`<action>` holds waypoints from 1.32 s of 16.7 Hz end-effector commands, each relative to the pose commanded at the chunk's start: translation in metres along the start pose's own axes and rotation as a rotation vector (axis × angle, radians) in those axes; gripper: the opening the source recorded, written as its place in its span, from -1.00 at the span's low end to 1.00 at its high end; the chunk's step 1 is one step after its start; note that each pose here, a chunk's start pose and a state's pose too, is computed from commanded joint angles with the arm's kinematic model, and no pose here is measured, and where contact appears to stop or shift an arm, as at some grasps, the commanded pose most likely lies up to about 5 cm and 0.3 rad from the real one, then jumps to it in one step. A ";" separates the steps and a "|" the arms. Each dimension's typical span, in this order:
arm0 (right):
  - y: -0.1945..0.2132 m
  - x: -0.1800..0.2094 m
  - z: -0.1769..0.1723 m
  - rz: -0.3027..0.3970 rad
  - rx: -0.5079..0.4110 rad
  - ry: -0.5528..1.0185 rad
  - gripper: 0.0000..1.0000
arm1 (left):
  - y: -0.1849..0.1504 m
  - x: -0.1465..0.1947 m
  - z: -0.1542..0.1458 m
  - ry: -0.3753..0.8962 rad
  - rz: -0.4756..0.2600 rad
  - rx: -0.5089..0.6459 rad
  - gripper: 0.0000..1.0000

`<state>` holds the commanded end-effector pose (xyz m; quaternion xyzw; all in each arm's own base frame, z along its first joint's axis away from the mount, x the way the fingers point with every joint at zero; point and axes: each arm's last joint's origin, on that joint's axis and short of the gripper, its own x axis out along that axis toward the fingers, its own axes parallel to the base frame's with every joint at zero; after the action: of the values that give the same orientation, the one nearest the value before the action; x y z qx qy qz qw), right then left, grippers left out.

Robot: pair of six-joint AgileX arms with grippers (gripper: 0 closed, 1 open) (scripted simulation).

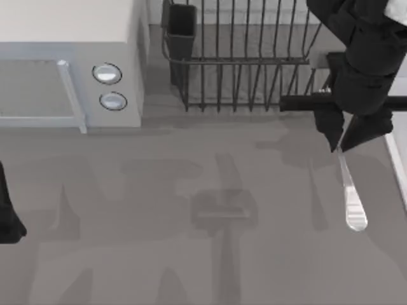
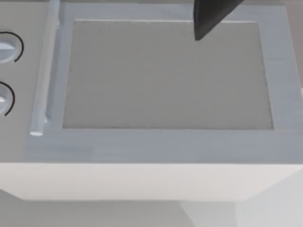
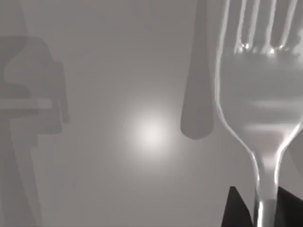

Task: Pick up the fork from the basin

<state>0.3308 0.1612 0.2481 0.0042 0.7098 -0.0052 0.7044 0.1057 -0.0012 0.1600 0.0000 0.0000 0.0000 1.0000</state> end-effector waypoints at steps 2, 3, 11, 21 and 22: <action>0.001 0.023 0.002 0.003 -0.001 -0.008 -1.00 | 0.000 0.000 0.000 0.000 0.000 0.000 1.00; 0.001 0.036 0.003 0.006 -0.002 -0.014 -1.00 | 0.000 0.000 0.000 0.000 0.000 0.000 1.00; -0.001 0.088 -0.003 0.001 -0.003 -0.008 -1.00 | 0.000 0.000 0.000 0.000 0.000 0.000 1.00; -0.001 0.088 -0.003 0.001 -0.003 -0.008 0.36 | 0.000 0.000 0.000 0.000 0.000 0.000 1.00; -0.001 0.088 -0.003 0.001 -0.003 -0.008 0.51 | 0.000 0.000 0.000 0.000 0.000 0.000 1.00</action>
<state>0.3271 0.1605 0.1600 0.0035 0.7071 -0.0035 0.7071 0.1057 -0.0012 0.1600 0.0000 0.0000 0.0000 1.0000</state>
